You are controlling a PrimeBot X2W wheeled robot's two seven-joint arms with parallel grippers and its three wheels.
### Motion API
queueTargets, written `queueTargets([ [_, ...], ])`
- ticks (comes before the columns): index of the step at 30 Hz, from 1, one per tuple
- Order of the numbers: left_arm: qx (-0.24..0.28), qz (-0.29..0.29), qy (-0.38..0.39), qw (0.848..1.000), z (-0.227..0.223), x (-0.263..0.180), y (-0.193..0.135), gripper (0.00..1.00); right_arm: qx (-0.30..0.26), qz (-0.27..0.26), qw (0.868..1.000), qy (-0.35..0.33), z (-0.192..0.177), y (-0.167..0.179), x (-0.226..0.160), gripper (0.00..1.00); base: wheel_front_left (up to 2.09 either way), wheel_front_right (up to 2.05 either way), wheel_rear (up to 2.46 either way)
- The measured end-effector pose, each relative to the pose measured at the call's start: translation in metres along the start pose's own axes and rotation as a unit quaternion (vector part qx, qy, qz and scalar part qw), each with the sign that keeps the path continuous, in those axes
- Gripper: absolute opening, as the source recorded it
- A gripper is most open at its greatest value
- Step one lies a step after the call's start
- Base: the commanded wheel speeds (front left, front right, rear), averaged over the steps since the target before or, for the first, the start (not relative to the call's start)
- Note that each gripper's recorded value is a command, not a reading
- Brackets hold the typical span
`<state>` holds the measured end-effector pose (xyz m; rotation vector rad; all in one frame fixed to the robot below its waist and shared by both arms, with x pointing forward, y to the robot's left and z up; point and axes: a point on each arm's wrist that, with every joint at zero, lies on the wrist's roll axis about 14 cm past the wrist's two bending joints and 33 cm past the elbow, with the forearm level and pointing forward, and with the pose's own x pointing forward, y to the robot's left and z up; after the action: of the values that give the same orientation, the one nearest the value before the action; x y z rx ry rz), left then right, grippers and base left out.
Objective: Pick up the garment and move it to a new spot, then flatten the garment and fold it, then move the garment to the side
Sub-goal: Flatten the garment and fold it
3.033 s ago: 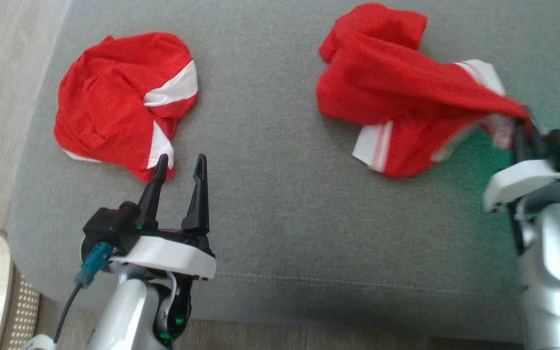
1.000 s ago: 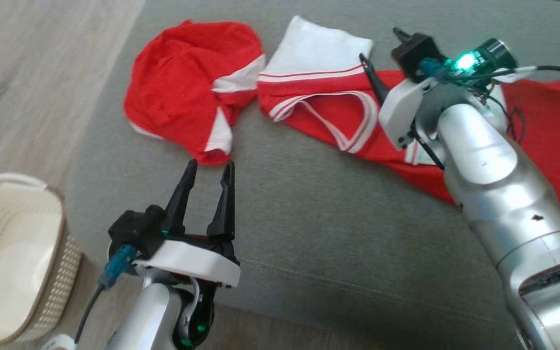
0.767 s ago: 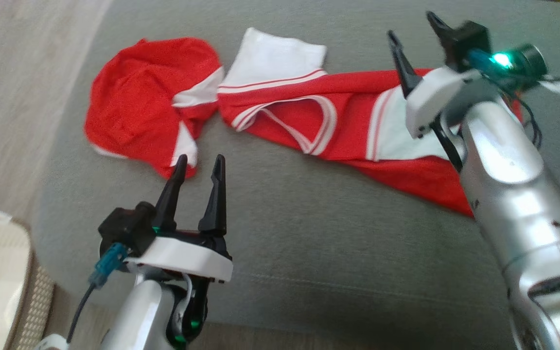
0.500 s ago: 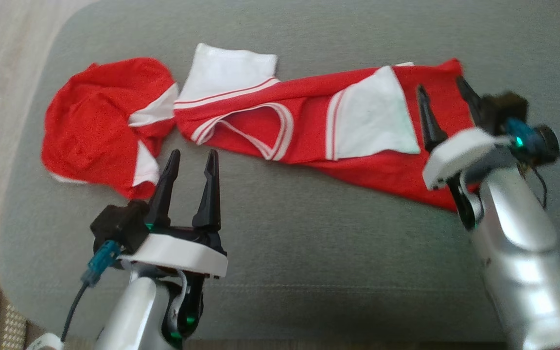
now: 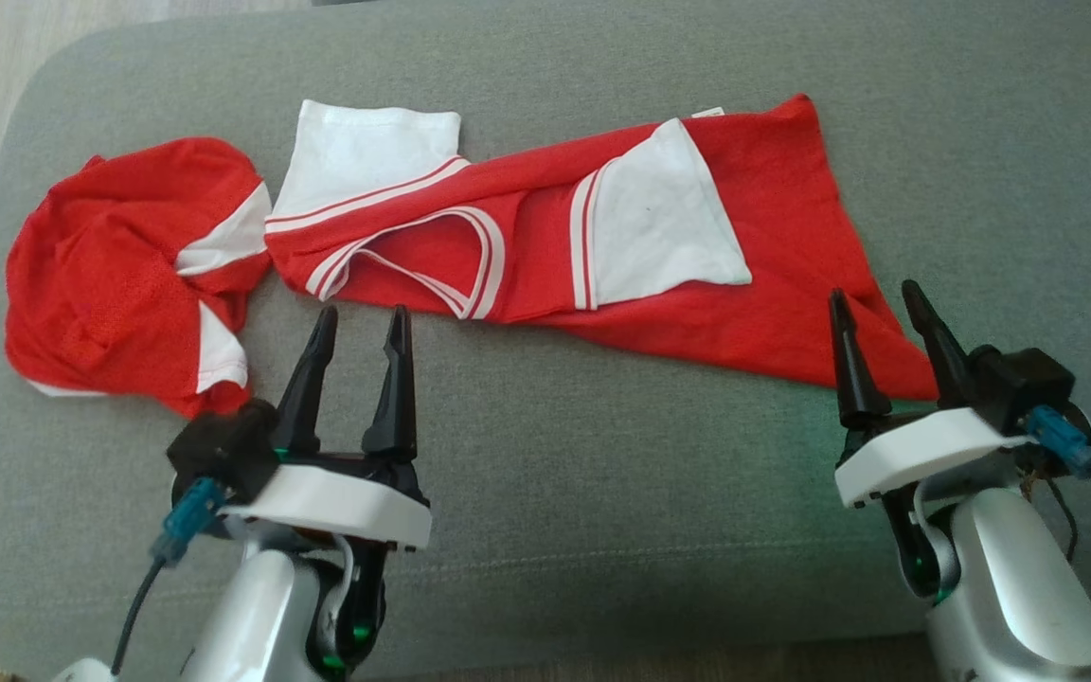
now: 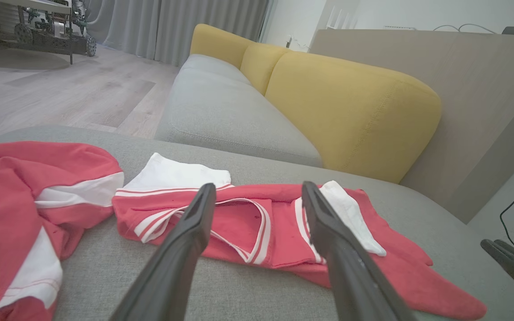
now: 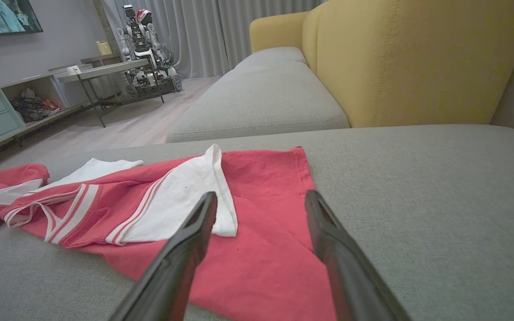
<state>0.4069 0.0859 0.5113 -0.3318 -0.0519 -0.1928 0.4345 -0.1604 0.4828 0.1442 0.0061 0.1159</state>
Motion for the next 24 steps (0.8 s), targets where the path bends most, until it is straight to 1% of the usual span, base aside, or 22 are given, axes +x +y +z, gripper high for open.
queueTargets([
  [5,0.001,0.002,0.004,1.0,-0.002,-0.003,0.002,1.0,0.003,0.009,1.0,0.0,-0.002,0.007,0.005,1.0,0.0,0.0,0.0],
  [10,0.003,0.012,0.011,1.0,-0.006,-0.008,0.008,1.0,0.022,0.025,0.999,0.018,-0.014,0.019,0.018,1.0,0.0,0.0,0.0],
  [13,0.004,0.02,0.016,1.0,-0.009,-0.01,0.013,1.0,0.032,0.041,0.998,0.025,-0.013,0.029,0.039,1.0,0.0,0.0,0.0],
  [18,0.007,0.036,0.023,0.999,-0.013,-0.015,0.024,1.0,0.037,0.06,0.996,0.045,-0.012,0.037,0.077,1.0,0.0,0.0,0.0],
  [22,0.011,0.049,0.02,0.999,-0.01,-0.015,0.033,1.0,0.056,0.063,0.993,0.082,-0.027,0.041,0.098,1.0,0.0,0.0,0.0],
  [24,0.01,0.056,0.023,0.998,-0.011,-0.017,0.037,1.0,0.076,0.063,0.99,0.106,-0.036,0.044,0.106,1.0,0.0,0.0,0.0],
])
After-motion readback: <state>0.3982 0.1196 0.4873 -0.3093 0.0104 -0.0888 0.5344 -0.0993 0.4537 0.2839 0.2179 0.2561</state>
